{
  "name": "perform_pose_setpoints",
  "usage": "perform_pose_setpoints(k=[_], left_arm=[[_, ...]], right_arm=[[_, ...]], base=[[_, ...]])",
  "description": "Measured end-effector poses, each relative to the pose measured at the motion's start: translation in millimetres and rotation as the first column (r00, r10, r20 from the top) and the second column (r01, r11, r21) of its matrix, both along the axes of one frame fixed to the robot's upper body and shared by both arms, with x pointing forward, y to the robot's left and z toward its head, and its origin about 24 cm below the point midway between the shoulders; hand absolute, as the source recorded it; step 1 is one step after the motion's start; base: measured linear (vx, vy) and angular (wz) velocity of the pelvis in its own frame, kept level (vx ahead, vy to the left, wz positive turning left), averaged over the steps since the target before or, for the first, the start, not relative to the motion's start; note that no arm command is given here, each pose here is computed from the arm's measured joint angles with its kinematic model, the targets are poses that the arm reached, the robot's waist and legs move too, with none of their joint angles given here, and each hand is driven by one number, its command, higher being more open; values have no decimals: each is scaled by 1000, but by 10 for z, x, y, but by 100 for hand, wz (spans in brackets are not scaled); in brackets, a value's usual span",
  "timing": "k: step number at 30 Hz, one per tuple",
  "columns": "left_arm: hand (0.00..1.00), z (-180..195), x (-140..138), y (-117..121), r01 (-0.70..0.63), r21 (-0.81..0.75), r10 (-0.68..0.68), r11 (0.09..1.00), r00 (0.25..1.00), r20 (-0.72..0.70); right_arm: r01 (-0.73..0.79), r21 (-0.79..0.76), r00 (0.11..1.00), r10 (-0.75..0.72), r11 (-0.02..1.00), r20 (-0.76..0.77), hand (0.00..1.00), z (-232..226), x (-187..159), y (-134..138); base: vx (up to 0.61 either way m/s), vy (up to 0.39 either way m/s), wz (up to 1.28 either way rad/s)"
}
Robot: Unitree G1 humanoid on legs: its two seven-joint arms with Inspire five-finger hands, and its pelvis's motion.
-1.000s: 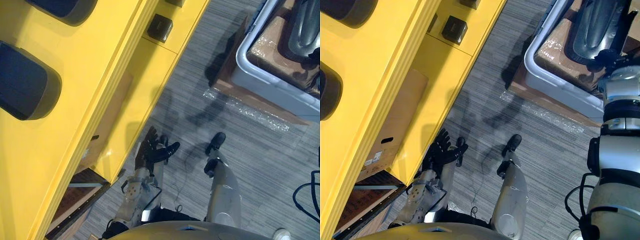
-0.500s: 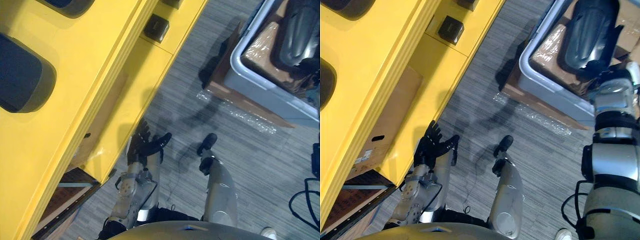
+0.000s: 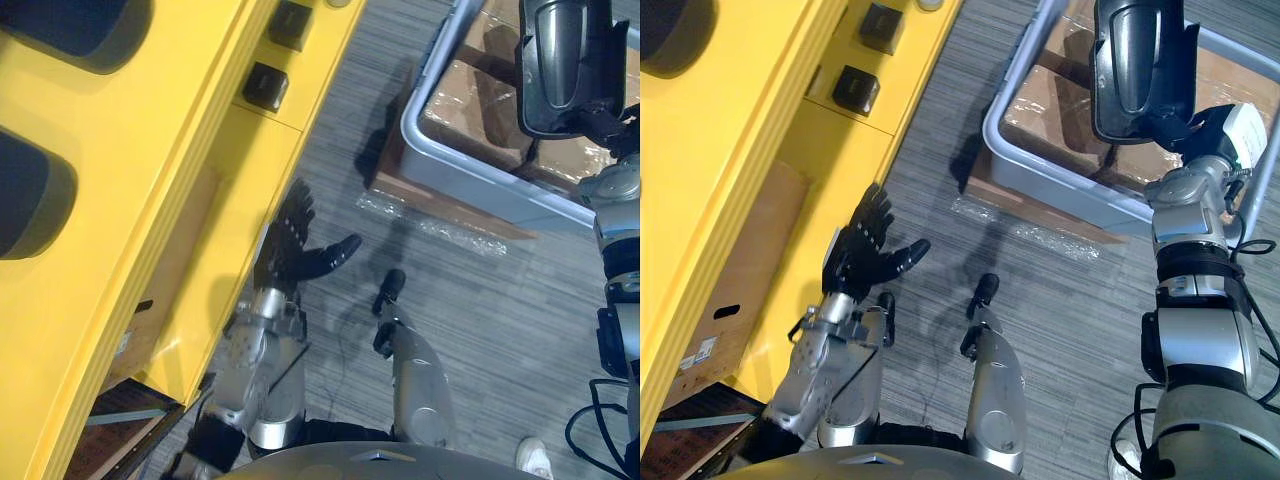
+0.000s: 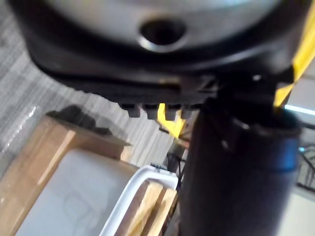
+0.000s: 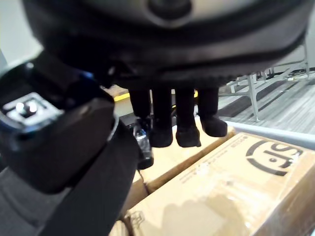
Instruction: Walk over and take three plastic housings, then place them on the shelf
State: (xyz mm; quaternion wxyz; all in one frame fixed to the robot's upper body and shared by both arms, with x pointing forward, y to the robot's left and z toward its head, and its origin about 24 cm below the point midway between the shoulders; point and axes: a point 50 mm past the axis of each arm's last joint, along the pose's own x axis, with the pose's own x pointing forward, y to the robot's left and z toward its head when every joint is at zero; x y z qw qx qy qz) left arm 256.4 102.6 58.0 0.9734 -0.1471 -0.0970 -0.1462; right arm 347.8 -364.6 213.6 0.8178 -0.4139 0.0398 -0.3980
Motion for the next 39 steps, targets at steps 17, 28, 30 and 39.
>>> perform_pose_setpoints(k=[17,28,30,39], left_arm=[[100,836,908,-262,304,-474,-374,826,926,-58],[100,949,974,-184,316,-636,-408,704,913,2],[100,919,985,-163,301,-654,-406,694,914,-10],[100,860,980,-40,255,-582,-351,772,935,-56]], right_arm=[[-360,-382,858,463,851,222,0,808,281,1268],[-510,-476,753,640,716,156,0,422,292,1657],[-554,-448,745,658,701,108,0,169,279,1670],[-639,-270,738,674,720,50,0,-579,150,1721]], base=[[-34,24,-23],[-9,4,-3],[-38,-1,4],[1,23,3]])
